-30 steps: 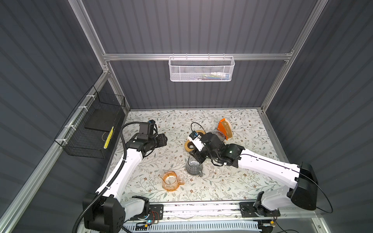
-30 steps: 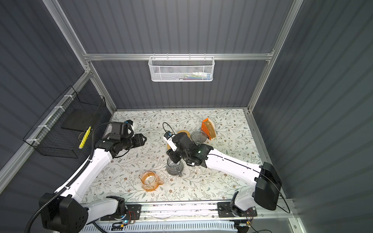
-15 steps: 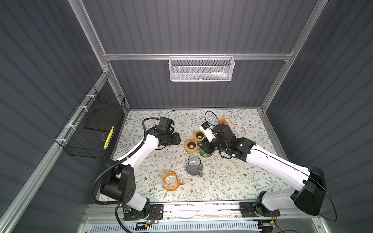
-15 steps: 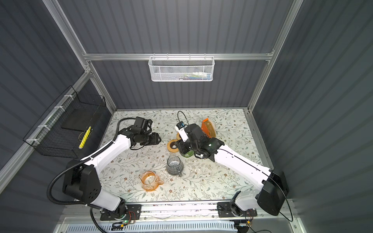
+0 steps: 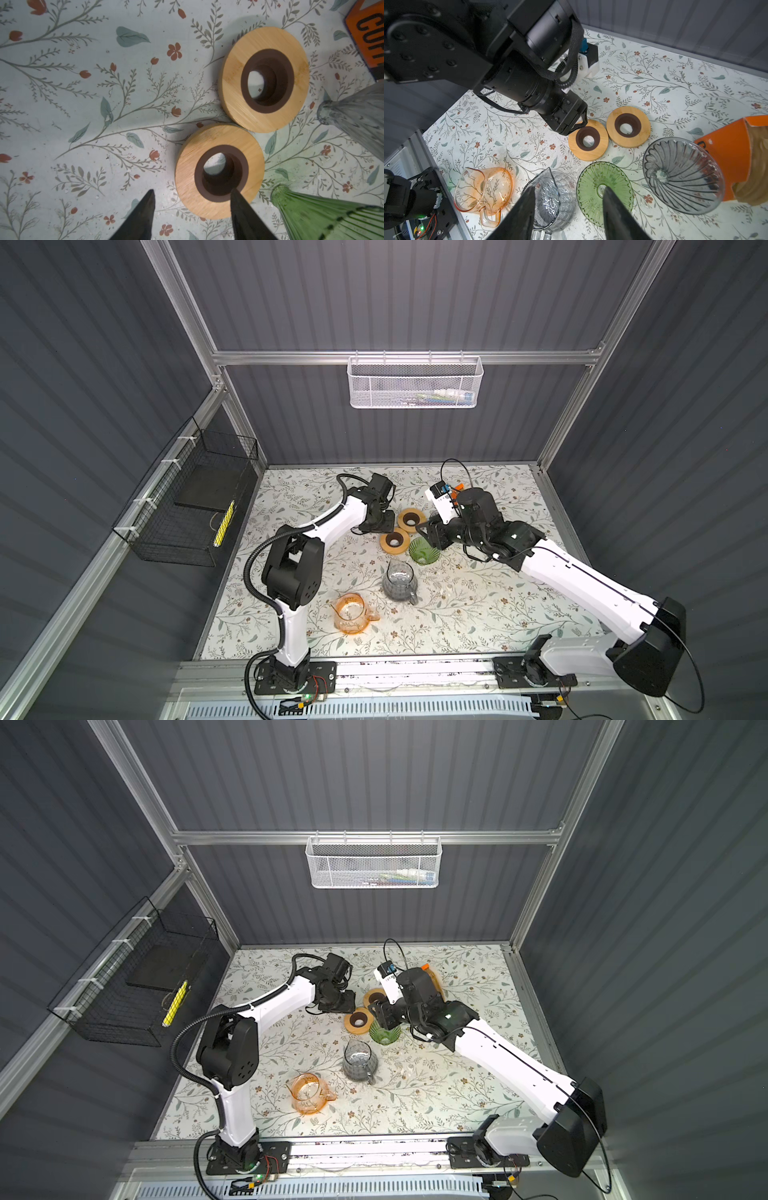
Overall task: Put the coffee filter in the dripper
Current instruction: 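Lower the left gripper into the nearer wooden stand's hole and close it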
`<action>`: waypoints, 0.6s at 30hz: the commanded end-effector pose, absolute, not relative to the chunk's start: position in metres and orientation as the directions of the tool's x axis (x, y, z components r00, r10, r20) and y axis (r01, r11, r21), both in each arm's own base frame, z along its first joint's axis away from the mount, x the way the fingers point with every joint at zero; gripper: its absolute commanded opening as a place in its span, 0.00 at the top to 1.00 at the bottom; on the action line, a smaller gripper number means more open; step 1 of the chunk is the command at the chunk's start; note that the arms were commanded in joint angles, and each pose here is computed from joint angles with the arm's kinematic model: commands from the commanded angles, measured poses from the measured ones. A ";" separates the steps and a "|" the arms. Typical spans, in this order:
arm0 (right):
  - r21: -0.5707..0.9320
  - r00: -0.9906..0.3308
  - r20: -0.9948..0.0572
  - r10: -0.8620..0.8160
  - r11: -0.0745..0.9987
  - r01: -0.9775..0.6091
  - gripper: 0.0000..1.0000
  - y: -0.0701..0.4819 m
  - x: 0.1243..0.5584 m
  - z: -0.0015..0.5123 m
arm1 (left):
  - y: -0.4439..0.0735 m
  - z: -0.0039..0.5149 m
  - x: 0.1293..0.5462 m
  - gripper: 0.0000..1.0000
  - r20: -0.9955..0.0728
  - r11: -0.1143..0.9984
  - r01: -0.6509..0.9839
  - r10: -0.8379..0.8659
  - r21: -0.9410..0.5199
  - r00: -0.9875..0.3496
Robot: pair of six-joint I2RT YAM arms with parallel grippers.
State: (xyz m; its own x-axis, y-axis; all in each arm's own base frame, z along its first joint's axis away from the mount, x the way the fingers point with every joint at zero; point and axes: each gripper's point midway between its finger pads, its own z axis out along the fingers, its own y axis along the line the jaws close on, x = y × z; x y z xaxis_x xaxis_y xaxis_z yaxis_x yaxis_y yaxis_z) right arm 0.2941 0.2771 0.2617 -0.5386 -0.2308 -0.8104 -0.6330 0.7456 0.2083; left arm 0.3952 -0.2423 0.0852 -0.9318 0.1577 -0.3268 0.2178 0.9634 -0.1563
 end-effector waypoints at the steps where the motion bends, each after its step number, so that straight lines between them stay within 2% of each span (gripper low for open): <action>1: 0.235 -0.557 -0.800 -0.222 0.739 -0.632 0.46 0.272 0.291 0.260 | -0.238 0.075 0.389 0.41 -0.270 0.971 0.215 0.181 -0.100 -0.946; 18: 0.246 -0.574 -0.789 -0.222 0.740 -0.625 0.46 0.267 0.297 0.253 | -0.244 0.039 0.381 0.46 -0.198 0.973 0.201 0.177 -0.109 -0.964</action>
State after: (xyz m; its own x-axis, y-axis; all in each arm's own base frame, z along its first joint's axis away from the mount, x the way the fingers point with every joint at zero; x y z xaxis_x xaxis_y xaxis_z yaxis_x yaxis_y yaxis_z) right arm 0.2988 0.2679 0.2588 -0.5598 -0.2152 -0.8002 -0.6254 0.7432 0.2377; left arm 0.3862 -0.2407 0.0513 -0.9546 0.1817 -0.2358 0.2107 0.9720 -0.1038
